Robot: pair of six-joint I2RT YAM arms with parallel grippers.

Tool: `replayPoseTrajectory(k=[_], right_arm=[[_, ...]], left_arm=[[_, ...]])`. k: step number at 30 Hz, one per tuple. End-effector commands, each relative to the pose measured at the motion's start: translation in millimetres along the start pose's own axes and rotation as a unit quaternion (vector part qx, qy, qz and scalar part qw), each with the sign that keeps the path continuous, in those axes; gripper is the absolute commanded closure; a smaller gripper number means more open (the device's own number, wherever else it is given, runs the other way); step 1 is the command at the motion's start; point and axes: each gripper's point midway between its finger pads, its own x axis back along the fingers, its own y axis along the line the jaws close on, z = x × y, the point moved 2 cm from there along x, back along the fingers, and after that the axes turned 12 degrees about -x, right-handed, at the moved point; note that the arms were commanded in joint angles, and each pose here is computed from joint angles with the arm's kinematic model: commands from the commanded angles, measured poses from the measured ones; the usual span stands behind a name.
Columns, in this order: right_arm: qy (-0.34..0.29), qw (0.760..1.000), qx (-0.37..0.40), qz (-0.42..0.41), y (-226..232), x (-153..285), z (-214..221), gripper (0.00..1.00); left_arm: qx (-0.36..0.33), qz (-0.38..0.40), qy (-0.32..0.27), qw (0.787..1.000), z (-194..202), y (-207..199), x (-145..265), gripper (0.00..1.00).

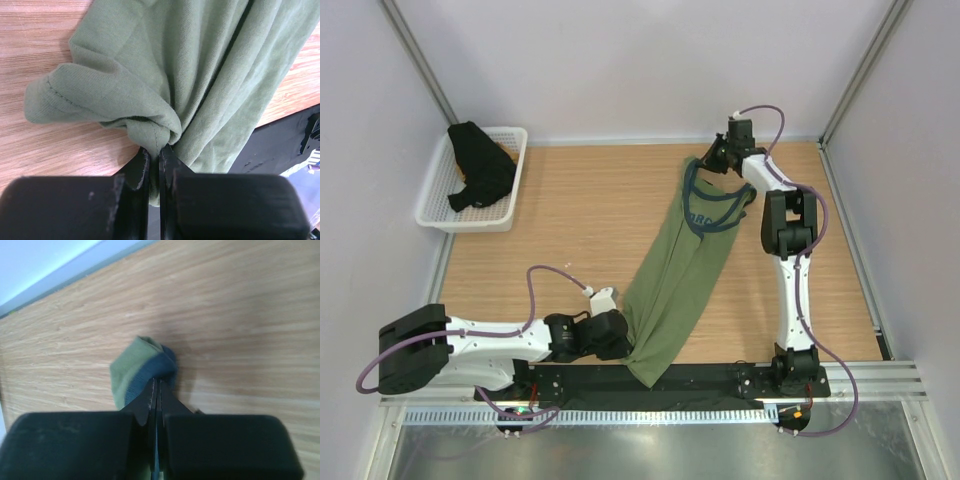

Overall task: Fold and stack the tank tops
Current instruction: Fold the tank top

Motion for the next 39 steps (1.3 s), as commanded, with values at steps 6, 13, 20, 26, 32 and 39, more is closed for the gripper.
replayPoseTrajectory(k=[6,13,20,26,32,39], right_arm=[[-0.140,0.990,-0.025,-0.010,14,73,-69,0.99],[-0.133,0.990,-0.038,-0.023,1,82,-74,0.78],[-0.053,0.996,-0.024,-0.068,22,50,-48,0.25],[-0.012,0.997,-0.014,-0.079,26,25,-24,0.25],[0.011,0.997,-0.013,-0.080,27,5,-7,0.27],[-0.007,0.997,-0.006,-0.077,32,0,-10,0.66]], left_arm=[[-0.004,-0.036,0.014,0.999,13,22,-1,1.00],[0.005,-0.032,0.006,0.999,12,25,0,1.00],[0.006,-0.030,0.002,1.000,11,25,1,0.97],[0.006,-0.030,0.002,1.000,11,25,1,0.97],[0.005,-0.031,0.002,1.000,11,25,1,0.97],[0.005,-0.030,0.001,1.000,10,25,1,0.97]])
